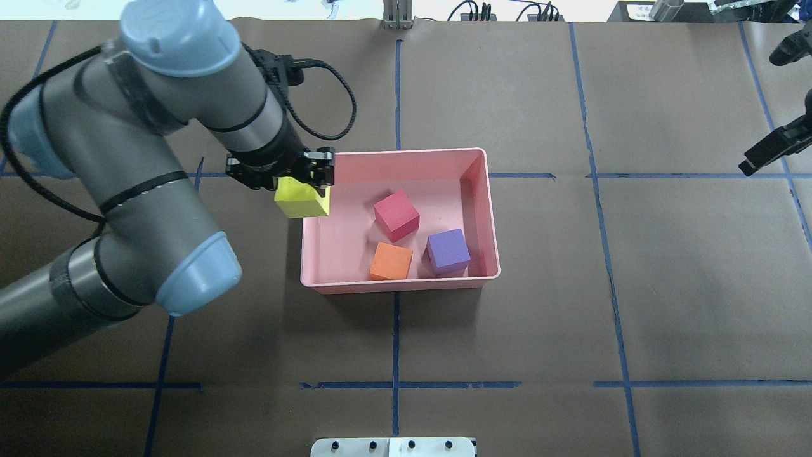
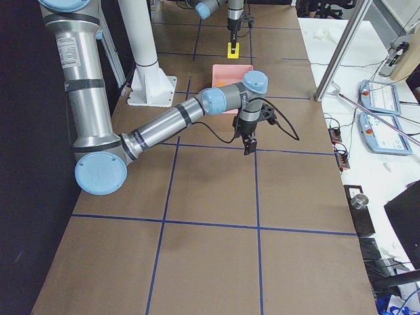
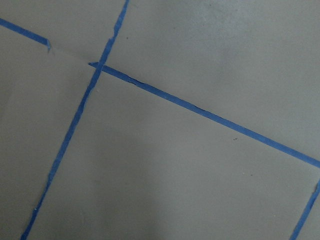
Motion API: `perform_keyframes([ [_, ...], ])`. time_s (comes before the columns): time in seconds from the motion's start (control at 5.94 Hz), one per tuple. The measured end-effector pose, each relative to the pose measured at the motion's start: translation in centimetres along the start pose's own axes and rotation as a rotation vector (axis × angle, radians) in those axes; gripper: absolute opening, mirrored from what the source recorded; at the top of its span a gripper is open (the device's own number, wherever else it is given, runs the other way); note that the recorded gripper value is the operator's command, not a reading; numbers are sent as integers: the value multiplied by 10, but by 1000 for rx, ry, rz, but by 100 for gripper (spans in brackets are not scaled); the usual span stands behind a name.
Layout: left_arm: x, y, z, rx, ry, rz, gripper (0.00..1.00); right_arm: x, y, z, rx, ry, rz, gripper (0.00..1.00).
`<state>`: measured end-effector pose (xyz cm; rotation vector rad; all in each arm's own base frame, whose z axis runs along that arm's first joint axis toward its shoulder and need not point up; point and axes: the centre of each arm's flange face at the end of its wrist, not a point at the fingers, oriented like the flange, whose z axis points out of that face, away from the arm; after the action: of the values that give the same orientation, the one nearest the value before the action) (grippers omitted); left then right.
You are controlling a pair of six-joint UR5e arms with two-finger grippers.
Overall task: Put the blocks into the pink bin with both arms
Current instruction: 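Carry the yellow cube with the left gripper into the bin and release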
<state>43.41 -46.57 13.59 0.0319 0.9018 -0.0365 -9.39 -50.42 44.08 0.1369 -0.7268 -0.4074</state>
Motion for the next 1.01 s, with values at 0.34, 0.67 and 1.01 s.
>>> perform_keyframes([
  [0.34,2,15,22,6,-38,37,100,20,22,-3,0,-2,-12,100],
  [0.67,-57,1,19,17,-85,171,100,46,52,-1,-13,3,-38,100],
  [1.01,-169,-51,0,-28,-122,342,100,99,114,2,-33,14,4,100],
])
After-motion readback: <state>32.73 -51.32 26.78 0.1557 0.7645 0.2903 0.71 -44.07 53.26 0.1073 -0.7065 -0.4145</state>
